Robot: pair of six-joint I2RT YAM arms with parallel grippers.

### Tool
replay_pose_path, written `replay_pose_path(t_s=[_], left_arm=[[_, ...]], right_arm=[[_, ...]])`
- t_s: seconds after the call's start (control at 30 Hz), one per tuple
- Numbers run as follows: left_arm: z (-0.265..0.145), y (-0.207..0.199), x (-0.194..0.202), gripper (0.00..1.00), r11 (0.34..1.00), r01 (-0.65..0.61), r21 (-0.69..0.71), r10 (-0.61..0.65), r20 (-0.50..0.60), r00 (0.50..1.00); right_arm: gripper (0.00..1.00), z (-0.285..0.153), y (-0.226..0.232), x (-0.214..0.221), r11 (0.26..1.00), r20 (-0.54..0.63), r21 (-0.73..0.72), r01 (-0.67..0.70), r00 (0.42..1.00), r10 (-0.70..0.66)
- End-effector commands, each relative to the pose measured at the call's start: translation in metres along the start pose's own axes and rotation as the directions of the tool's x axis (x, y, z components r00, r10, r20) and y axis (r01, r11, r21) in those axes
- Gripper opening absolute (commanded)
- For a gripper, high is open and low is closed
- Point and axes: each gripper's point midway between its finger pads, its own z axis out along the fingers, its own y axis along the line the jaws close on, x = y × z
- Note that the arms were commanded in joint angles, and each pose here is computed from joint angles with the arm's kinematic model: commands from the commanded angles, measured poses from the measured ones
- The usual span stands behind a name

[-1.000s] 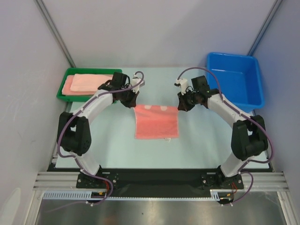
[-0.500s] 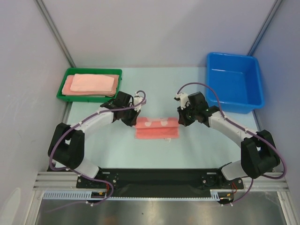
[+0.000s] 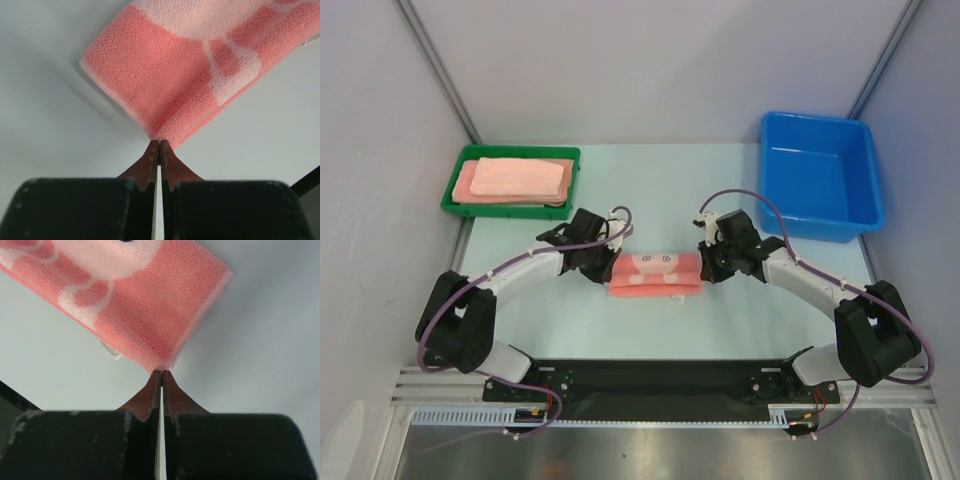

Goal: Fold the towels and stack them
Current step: Fold the towel

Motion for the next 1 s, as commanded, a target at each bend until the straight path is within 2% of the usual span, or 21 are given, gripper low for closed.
replay_pose_path(t_s=[0.0,0.03,0.1,0.17,0.23,0.33,0.43,0.5,0.57,0.67,0.77,0.87,0.97], left_arm=[[-0.008,-0.006,0.002,0.05,1.0,0.023,-0.003,-0.023,0.015,1.0],[-0.006,-0.007,0.006,0.14,1.0,0.031,-0.003,-0.031,-0.005,1.0],[-0.007,-0.013,0.013,0.14,0.999,0.037,0.015,-0.036,-0.034,0.999],[-0.014,-0.017,0.01,0.18,0.999,0.049,0.019,-0.049,-0.017,0.999],[-0.021,-0.023,0.003,0.22,0.998,0.056,0.037,-0.056,-0.001,0.998],[-0.041,-0.036,-0.013,0.29,0.995,0.048,0.082,-0.051,0.035,0.998],[-0.053,-0.037,-0.028,0.31,0.995,0.077,0.071,-0.082,0.08,0.993],[-0.048,-0.037,-0.033,0.31,0.99,0.119,0.073,-0.125,0.083,0.989],[-0.036,-0.047,-0.035,0.31,0.974,0.187,0.132,-0.199,0.082,0.977],[-0.008,-0.045,-0.022,0.33,0.949,0.287,0.129,-0.296,0.058,0.953],[0.017,-0.034,0.0,0.31,0.924,0.377,0.058,-0.379,0.018,0.925],[0.032,-0.038,0.014,0.3,0.886,0.457,0.075,-0.458,0.003,0.889],[0.023,-0.031,0.004,0.34,0.872,0.487,0.045,-0.489,0.065,0.87]], right_arm=[[0.01,-0.005,-0.004,0.008,0.998,-0.02,0.035,-0.047,0.999,0.048],[0.06,-0.004,-0.004,0.01,0.998,-0.033,0.037,-0.056,0.998,0.057],[0.15,-0.005,-0.004,0.017,0.997,-0.07,0.044,-0.071,0.995,0.074],[0.22,-0.01,-0.004,0.02,0.994,-0.094,0.058,-0.097,0.99,0.102],[0.32,-0.017,0.0,0.011,0.992,-0.082,0.052,-0.113,0.99,0.117],[0.4,-0.027,0.005,0.0,0.987,-0.074,0.057,-0.148,0.986,0.152],[0.39,-0.03,0.006,-0.013,0.973,-0.052,0.076,-0.216,0.974,0.221],[0.35,-0.027,0.016,-0.024,0.969,-0.021,0.026,-0.246,0.969,0.247],[0.34,-0.021,0.025,-0.037,0.957,0.031,-0.037,-0.286,0.957,0.287],[0.31,-0.011,0.029,-0.048,0.952,0.077,-0.083,-0.294,0.951,0.301],[0.31,0.01,0.022,-0.036,0.948,0.058,-0.077,-0.308,0.948,0.313],[0.29,0.03,0.015,-0.016,0.944,0.013,-0.053,-0.326,0.945,0.328],[0.28,0.04,0.002,0.002,0.941,-0.016,0.014,-0.339,0.941,0.339]])
